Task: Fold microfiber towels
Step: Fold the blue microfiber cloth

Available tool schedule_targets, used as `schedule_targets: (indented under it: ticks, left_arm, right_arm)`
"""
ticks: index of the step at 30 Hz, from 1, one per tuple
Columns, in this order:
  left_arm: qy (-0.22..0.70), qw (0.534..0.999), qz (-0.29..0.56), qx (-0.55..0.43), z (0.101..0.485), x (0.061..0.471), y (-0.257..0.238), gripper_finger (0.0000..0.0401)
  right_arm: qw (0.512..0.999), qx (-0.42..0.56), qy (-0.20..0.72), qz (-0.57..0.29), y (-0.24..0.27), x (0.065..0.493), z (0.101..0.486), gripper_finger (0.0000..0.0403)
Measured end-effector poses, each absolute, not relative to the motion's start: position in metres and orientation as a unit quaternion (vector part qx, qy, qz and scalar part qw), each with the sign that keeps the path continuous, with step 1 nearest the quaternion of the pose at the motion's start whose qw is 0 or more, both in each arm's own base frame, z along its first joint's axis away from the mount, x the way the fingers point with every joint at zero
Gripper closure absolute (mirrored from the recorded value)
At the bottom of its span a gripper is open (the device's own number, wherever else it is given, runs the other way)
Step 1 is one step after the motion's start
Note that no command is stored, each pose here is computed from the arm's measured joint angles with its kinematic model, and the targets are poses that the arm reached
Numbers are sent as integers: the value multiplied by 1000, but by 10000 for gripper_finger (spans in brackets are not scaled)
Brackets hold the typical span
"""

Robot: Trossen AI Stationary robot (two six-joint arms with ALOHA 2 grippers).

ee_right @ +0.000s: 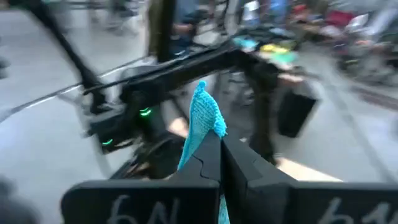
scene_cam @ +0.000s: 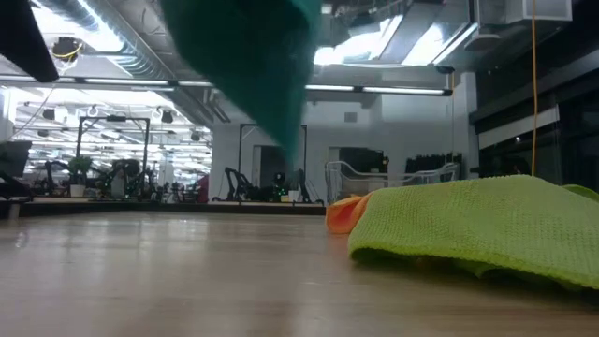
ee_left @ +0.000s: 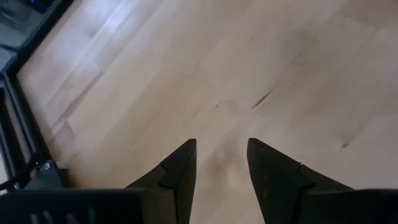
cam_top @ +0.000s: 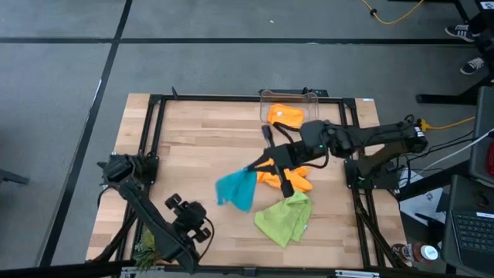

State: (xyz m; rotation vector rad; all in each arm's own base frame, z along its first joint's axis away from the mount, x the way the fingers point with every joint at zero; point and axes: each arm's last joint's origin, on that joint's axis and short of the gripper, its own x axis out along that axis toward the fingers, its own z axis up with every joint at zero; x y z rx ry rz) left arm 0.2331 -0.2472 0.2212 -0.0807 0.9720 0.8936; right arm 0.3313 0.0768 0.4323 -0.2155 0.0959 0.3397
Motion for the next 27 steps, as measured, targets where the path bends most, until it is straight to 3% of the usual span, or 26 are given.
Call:
schedule_targets:
  ticks: [6, 13, 19, 27]
  left_arm:
    - [391, 826, 405, -30, 216, 236, -248, 266]
    - [415, 835, 360, 8, 214, 257, -242, 250]
    - [389, 872, 294, 47, 213, 289, -239, 222]
    - [311, 888, 314, 125, 218, 298, -234, 200]
  right_arm:
    - [973, -107, 107, 174, 81, 341, 411, 403]
    - [975, -113, 92, 165, 81, 341, 414, 403]
    - [979, -113, 75, 155, 79, 337, 422, 403]
    - [985, -118, 79, 98, 75, 336, 423, 403]
